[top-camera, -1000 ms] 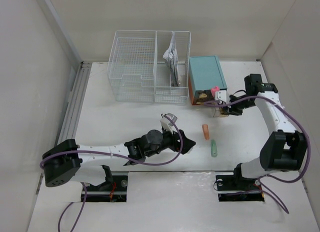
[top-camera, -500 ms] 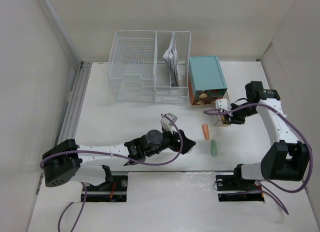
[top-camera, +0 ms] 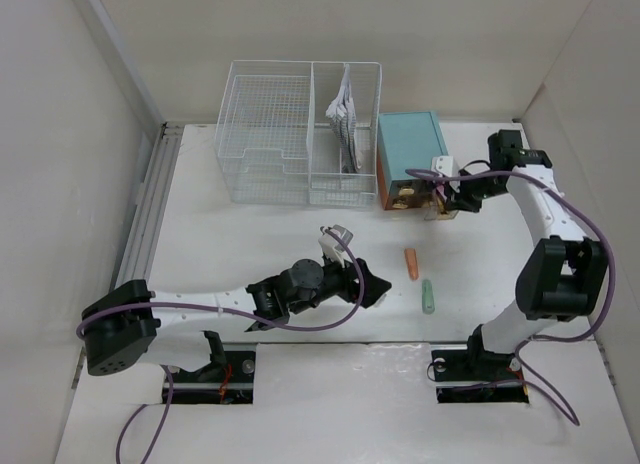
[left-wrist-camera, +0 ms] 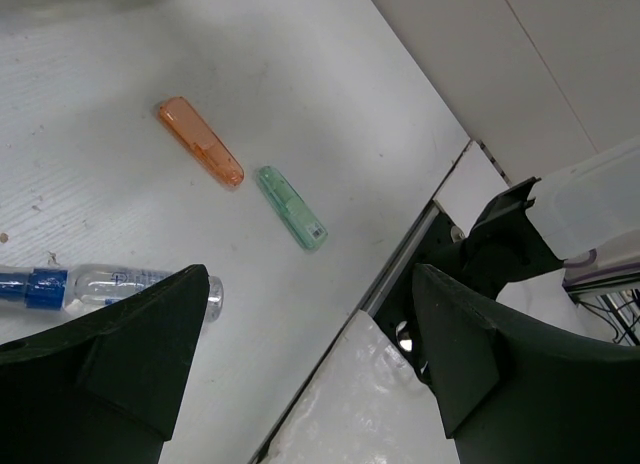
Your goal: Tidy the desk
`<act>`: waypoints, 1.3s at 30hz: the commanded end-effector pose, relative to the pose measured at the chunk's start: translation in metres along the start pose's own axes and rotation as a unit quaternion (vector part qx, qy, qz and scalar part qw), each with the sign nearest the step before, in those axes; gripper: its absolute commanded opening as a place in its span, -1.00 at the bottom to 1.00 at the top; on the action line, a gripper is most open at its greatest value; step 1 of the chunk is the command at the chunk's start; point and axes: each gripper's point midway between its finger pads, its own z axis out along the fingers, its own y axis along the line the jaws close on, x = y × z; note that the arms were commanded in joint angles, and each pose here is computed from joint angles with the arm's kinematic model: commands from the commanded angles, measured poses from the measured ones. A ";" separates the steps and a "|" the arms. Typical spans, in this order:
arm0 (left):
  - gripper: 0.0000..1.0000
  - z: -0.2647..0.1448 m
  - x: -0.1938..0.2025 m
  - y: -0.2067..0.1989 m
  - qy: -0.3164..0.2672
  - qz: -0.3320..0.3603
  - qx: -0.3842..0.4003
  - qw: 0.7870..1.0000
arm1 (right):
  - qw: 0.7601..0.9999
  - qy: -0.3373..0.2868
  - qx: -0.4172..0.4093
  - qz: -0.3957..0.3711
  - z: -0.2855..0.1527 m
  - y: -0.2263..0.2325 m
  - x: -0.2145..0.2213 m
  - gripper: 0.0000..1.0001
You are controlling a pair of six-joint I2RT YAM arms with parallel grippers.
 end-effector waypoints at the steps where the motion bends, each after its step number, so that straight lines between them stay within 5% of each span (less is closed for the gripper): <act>1: 0.59 -0.004 -0.015 -0.015 -0.024 -0.007 0.026 0.999 | 0.994 -0.037 0.098 -0.027 -0.016 -0.062 -0.026 -0.85; 8: 0.59 0.001 -0.011 -0.012 -0.017 -0.011 0.020 1.000 | 0.983 -0.044 0.177 -0.022 -0.013 -0.108 -0.045 -0.74; 12: 0.59 0.005 -0.003 -0.012 -0.003 -0.009 0.021 1.000 | 0.974 -0.060 0.221 0.002 -0.025 -0.112 -0.052 0.00; 18: 0.59 0.007 -0.005 -0.013 -0.007 -0.010 0.024 1.000 | 0.974 -0.088 0.209 -0.009 -0.049 -0.077 -0.074 0.14; 20: 0.59 0.008 -0.002 -0.011 -0.004 -0.009 0.021 1.000 | 0.978 -0.080 0.194 -0.006 -0.046 -0.064 -0.069 -0.10; 23: 0.59 0.008 -0.004 -0.012 -0.007 -0.010 0.024 1.000 | 0.986 -0.066 0.156 0.003 -0.036 -0.044 -0.058 -1.00; 30: 0.59 0.007 0.001 -0.011 -0.001 -0.009 0.025 1.000 | 1.000 -0.015 0.005 0.020 0.017 -0.017 -0.011 -1.00; 39: 0.59 0.008 0.004 -0.006 -0.001 -0.013 0.018 1.000 | 0.994 -0.009 0.096 0.047 0.044 -0.070 -0.005 -1.00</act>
